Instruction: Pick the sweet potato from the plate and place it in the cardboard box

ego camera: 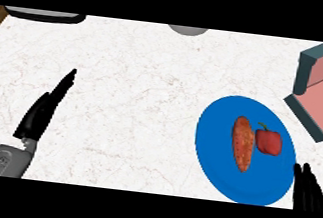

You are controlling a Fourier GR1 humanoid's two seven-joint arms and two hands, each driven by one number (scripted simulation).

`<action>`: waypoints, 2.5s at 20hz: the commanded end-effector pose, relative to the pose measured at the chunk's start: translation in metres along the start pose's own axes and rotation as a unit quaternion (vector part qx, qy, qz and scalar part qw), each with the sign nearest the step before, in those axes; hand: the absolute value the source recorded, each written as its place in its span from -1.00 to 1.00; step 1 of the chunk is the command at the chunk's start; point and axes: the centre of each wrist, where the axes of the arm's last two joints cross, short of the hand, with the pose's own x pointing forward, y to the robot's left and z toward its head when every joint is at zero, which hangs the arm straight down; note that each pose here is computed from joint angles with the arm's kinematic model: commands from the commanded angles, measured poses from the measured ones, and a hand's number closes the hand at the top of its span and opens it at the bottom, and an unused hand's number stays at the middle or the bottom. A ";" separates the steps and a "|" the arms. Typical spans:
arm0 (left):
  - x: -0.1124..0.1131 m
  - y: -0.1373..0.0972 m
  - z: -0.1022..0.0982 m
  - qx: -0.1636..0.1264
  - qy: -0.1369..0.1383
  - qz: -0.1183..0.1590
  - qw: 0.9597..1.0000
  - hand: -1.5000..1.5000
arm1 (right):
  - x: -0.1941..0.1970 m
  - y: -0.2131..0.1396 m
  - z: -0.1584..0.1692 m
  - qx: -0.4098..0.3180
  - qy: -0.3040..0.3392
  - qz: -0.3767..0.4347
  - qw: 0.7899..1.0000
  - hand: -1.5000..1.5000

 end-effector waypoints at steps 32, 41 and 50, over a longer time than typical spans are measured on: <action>0.005 -0.006 -0.012 0.005 0.006 0.005 1.000 0.00 | 0.009 0.074 -0.080 0.031 -0.012 0.031 0.999 -1.00; -0.015 0.008 0.004 -0.007 0.008 0.013 1.000 0.00 | 0.009 0.092 -0.078 0.033 -0.003 0.032 0.999 -1.00; -0.010 0.001 0.011 -0.012 0.008 0.014 1.000 0.00 | 0.008 0.093 -0.093 -0.023 -0.066 0.088 0.994 1.00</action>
